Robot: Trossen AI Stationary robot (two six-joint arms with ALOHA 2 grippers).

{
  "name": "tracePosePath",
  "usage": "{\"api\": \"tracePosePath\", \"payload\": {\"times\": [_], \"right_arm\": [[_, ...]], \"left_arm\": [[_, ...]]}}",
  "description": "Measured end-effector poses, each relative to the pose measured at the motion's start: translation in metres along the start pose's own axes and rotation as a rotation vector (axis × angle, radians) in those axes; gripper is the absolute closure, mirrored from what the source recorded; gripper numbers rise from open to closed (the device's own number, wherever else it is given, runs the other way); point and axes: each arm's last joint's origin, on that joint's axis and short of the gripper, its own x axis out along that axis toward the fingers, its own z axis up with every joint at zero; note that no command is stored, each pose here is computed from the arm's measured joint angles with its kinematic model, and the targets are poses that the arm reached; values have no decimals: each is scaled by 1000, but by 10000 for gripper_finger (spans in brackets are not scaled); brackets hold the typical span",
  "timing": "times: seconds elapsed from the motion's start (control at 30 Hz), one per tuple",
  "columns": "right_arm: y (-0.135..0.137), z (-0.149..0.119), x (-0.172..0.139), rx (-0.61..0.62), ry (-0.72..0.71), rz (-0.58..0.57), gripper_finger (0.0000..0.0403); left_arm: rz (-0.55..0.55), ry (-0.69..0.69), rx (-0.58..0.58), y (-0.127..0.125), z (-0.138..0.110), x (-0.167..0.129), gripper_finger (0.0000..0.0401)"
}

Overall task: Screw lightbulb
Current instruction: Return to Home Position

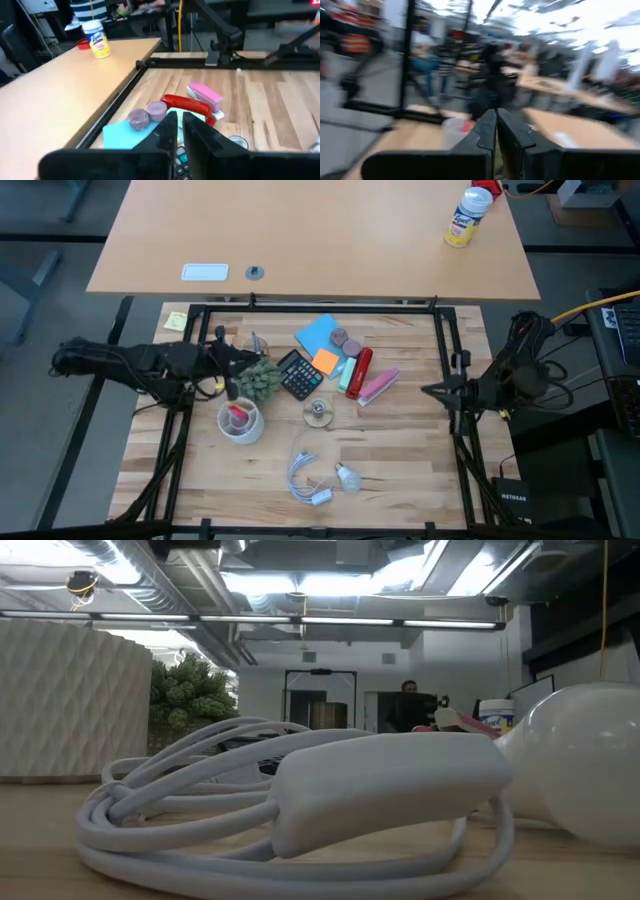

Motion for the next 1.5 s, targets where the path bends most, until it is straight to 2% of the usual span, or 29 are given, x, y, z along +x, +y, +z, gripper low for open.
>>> {"api": "tracePosePath", "payload": {"times": [0.07, 0.2, 0.4, 0.57, 0.7, 0.97, 1.17, 1.37, 1.5], "right_arm": [[-7, -5, -4, 69, 19, 48, 382], [-20, -13, -8, 181, 61, 35, 382], [-19, -20, -1, 198, 102, 92, 382], [-17, -25, 10, 198, 140, 46, 382], [-14, -30, 21, 199, 176, 51, 382], [-2, -48, 58, 197, 269, 63, 382], [-3, -60, 71, 213, 332, 110, 382], [-26, -47, 37, 247, 291, 144, 382], [-41, -47, 9, 279, 298, 85, 382]], "left_arm": [[-9, -11, -36, 6, -8, -3, 380], [2, -55, -65, 10, -30, -4, 380], [-16, -100, -139, 7, -77, 3, 380], [-20, -99, -195, 3, -111, 6, 380], [-21, -87, -218, 2, -129, 6, 380], [-22, -95, -253, 2, -147, 4, 380], [-23, -104, -261, 2, -148, 3, 380], [-22, -100, -259, 2, -148, 3, 380], [-21, -96, -248, 2, -149, 3, 380]]}}
